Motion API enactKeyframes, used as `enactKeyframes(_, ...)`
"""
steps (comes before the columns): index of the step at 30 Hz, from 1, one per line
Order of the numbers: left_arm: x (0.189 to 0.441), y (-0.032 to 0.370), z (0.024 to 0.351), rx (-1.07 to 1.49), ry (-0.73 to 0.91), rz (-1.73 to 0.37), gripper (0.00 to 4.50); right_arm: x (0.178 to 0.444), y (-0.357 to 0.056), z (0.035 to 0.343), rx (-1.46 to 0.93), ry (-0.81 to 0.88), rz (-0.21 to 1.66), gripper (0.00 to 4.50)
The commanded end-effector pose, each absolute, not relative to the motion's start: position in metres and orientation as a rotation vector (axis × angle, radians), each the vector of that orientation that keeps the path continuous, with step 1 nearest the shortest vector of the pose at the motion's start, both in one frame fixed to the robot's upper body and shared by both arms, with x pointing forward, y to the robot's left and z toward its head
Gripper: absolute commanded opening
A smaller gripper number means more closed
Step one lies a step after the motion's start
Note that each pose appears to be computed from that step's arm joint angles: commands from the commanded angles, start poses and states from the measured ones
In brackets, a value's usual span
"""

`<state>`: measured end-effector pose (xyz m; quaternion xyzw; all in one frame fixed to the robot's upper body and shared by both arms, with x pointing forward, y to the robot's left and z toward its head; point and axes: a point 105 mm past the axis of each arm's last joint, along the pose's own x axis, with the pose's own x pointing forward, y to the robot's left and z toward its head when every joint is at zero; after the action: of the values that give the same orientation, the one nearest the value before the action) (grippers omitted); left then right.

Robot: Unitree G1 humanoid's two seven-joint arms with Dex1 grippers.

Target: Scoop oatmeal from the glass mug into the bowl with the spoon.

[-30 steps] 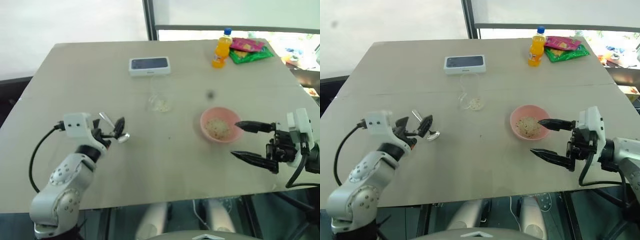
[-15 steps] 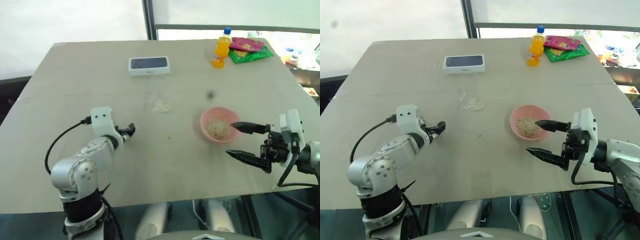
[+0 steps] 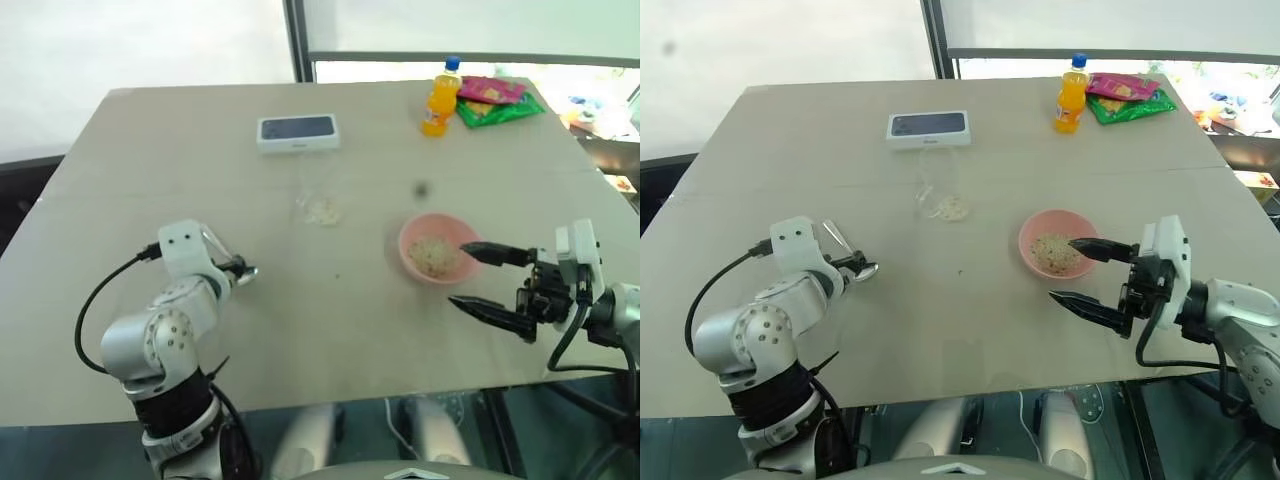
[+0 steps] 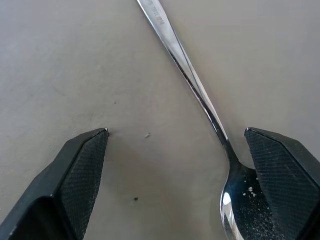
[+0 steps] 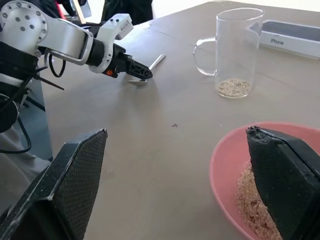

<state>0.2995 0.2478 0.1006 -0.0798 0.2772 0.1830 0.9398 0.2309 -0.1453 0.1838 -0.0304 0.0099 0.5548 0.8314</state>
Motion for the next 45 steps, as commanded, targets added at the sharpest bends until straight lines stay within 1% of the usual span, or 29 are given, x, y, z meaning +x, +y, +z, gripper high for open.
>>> enactKeyframes(1, 0.286, 0.251, 0.065, -0.194, 0.725, 0.395, 2.98, 0.23, -0.141, 0.193, -0.085, -0.023, 1.185, 4.5)
enactKeyframes(2, 0.284, 0.252, 0.062, -0.206, 0.727, 0.399, 2.8, 0.232, -0.14, 0.195, -0.072, -0.036, 1.178, 4.5)
enactKeyframes(5, 0.278, 0.256, 0.053, -0.211, 0.739, 0.411, 1.68, 0.234, -0.139, 0.199, -0.049, -0.053, 1.171, 4.5)
enactKeyframes(8, 0.272, 0.263, 0.045, -0.198, 0.748, 0.432, 0.26, 0.235, -0.138, 0.198, -0.058, -0.05, 1.171, 4.5)
enactKeyframes(9, 0.271, 0.264, 0.044, -0.199, 0.744, 0.437, 0.03, 0.235, -0.138, 0.197, -0.06, -0.05, 1.171, 4.5)
enactKeyframes(12, 0.272, 0.269, 0.046, -0.191, 0.724, 0.452, 0.03, 0.236, -0.137, 0.198, -0.06, -0.054, 1.172, 4.5)
enactKeyframes(16, 0.279, 0.274, 0.06, -0.193, 0.631, 0.462, 0.03, 0.237, -0.136, 0.198, -0.06, -0.057, 1.174, 4.5)
enactKeyframes(19, 0.288, 0.28, 0.079, -0.184, 0.485, 0.474, 0.03, 0.238, -0.134, 0.197, -0.059, -0.059, 1.176, 4.5)
enactKeyframes(22, 0.3, 0.276, 0.111, -0.179, 0.285, 0.416, 0.03, 0.24, -0.133, 0.201, -0.037, -0.073, 1.181, 4.5)
enactKeyframes(25, 0.309, 0.263, 0.146, -0.197, 0.092, 0.301, 0.03, 0.244, -0.13, 0.207, 0.017, -0.095, 1.174, 4.5)
enactKeyframes(27, 0.31, 0.248, 0.176, -0.189, -0.059, 0.194, 0.03, 0.245, -0.128, 0.208, 0.025, -0.095, 1.181, 4.5)
enactKeyframes(28, 0.309, 0.237, 0.19, -0.128, -0.117, 0.121, 0.03, 0.245, -0.126, 0.208, 0.024, -0.091, 1.186, 4.5)
enactKeyframes(30, 0.305, 0.222, 0.204, -0.038, -0.18, 0.021, 0.03, 0.246, -0.124, 0.207, 0.025, -0.085, 1.194, 4.5)
enactKeyframes(32, 0.3, 0.201, 0.216, -0.016, -0.241, -0.112, 0.03, 0.247, -0.118, 0.208, 0.044, -0.087, 1.206, 4.5)
enactKeyframes(35, 0.294, 0.179, 0.22, 0.077, -0.276, -0.233, 0.03, 0.249, -0.108, 0.209, 0.082, -0.082, 1.215, 4.5)
enactKeyframes(39, 0.283, 0.156, 0.21, 0.248, -0.282, -0.377, 0.03, 0.254, -0.102, 0.206, 0.111, -0.048, 1.176, 4.5)
enactKeyframes(42, 0.273, 0.142, 0.205, 0.25, -0.302, -0.465, 0.03, 0.257, -0.096, 0.207, 0.168, -0.034, 1.162, 4.5)
enactKeyframes(45, 0.265, 0.126, 0.199, 0.274, -0.31, -0.572, 0.03, 0.259, -0.084, 0.204, 0.253, 0.023, 1.148, 4.5)
